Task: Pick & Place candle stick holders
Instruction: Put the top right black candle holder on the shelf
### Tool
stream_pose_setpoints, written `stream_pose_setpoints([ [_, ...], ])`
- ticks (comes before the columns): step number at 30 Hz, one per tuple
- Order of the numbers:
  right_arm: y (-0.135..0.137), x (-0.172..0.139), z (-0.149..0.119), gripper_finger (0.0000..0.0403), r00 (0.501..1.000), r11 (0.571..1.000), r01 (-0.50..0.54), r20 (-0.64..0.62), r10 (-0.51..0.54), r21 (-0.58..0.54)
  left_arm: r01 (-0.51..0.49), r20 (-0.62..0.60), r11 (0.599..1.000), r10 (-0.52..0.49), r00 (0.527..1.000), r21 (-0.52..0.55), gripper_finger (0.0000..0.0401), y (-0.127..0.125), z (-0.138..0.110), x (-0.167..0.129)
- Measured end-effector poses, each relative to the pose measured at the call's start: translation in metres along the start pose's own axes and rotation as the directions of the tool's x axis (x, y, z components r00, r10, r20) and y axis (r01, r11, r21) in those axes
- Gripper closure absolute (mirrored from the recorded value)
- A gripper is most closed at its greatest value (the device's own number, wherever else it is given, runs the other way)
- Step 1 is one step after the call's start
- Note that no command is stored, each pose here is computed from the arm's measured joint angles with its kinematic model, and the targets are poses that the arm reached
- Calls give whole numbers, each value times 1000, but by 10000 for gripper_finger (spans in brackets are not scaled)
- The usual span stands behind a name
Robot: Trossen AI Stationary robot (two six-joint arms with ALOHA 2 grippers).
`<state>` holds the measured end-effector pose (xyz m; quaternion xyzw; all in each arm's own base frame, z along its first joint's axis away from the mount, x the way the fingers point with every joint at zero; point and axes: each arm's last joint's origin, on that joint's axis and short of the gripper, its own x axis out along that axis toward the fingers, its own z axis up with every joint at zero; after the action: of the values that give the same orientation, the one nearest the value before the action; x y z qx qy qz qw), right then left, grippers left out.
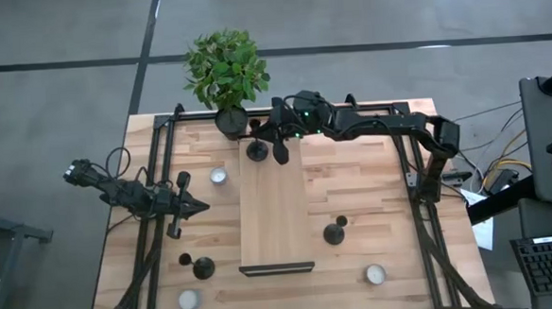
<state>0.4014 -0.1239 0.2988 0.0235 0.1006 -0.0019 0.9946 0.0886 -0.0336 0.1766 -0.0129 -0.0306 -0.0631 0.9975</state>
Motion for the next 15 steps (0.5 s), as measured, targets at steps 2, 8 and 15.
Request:
stream_pose_setpoints([
  [2,-2,0,0,390,1000,1000,5,4,-5,8,0,-4,1000,0,1000,1,387,0,0,0],
  [8,-6,7,-6,390,1000,999,7,22,-8,35,0,-12,1000,0,1000,4,387,0,-1,0],
  [15,-7,10,-9,390,1000,998,8,27,-9,59,0,-19,1000,0,1000,7,387,0,-2,0],
])
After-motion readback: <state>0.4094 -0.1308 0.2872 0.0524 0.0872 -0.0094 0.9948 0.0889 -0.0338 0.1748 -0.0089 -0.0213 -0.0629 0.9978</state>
